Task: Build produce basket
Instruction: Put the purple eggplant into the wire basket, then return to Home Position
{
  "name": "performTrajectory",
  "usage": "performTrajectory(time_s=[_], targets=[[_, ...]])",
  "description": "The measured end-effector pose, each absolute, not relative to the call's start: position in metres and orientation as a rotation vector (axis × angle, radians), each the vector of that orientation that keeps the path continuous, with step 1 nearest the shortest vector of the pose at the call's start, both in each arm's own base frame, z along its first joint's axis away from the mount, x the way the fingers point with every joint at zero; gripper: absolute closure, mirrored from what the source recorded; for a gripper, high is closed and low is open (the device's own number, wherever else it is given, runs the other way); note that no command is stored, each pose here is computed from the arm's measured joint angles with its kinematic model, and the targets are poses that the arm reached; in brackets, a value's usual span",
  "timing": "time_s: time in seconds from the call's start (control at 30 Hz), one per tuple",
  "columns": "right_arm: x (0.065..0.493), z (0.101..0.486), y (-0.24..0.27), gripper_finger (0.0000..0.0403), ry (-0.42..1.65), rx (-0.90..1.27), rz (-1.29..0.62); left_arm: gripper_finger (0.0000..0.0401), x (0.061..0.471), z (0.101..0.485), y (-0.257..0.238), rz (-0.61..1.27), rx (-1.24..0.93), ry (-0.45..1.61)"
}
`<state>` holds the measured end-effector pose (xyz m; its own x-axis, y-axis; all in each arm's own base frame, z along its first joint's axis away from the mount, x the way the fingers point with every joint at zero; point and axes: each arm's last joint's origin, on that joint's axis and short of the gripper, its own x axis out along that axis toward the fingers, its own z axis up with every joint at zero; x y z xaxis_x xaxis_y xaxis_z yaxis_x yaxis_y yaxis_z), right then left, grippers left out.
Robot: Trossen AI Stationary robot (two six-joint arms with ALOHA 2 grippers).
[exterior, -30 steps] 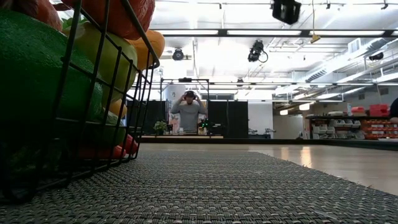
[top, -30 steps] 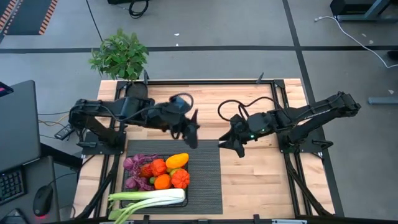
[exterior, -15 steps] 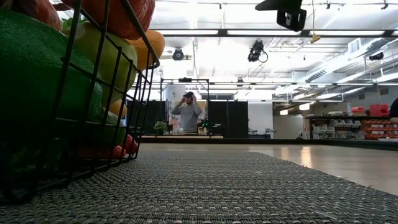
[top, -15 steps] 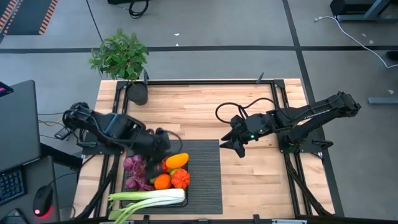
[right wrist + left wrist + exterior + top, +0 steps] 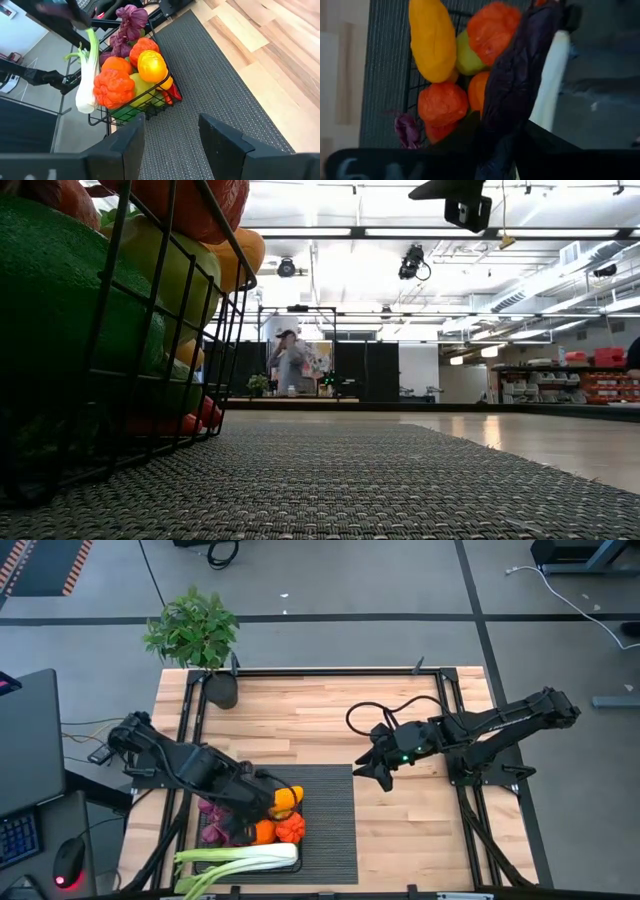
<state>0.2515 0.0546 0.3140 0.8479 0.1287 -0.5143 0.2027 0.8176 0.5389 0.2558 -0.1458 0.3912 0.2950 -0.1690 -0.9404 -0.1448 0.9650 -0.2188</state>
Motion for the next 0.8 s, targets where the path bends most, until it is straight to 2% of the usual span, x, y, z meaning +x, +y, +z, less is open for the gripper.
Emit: performTrajectory(time_s=[0.1, 0.37, 0.47, 0.6, 0.8], targets=[[0.251, 0.314, 0.055, 0.0213, 0.568, 0.643, -0.049, 0.0271, 0.260, 0.382, -0.149, 0.002, -0.249, 1.326], [0.251, 0.314, 0.055, 0.0213, 0.574, 0.650, -0.036, 0.0156, 0.266, 0.374, -0.150, 0.034, -0.232, 1.362], [0.251, 0.314, 0.056, 0.0213, 0.591, 0.660, 0.002, 0.0129, 0.268, 0.374, -0.146, 0.049, -0.250, 1.359], [0.250, 0.316, 0.055, 0.0213, 0.593, 0.670, 0.029, 0.0122, 0.271, 0.386, -0.139, 0.072, -0.290, 1.302], [0.243, 0.327, 0.046, 0.0214, 0.540, 0.664, 0.045, 0.0148, 0.281, 0.413, -0.123, 0.218, -0.304, 1.045]])
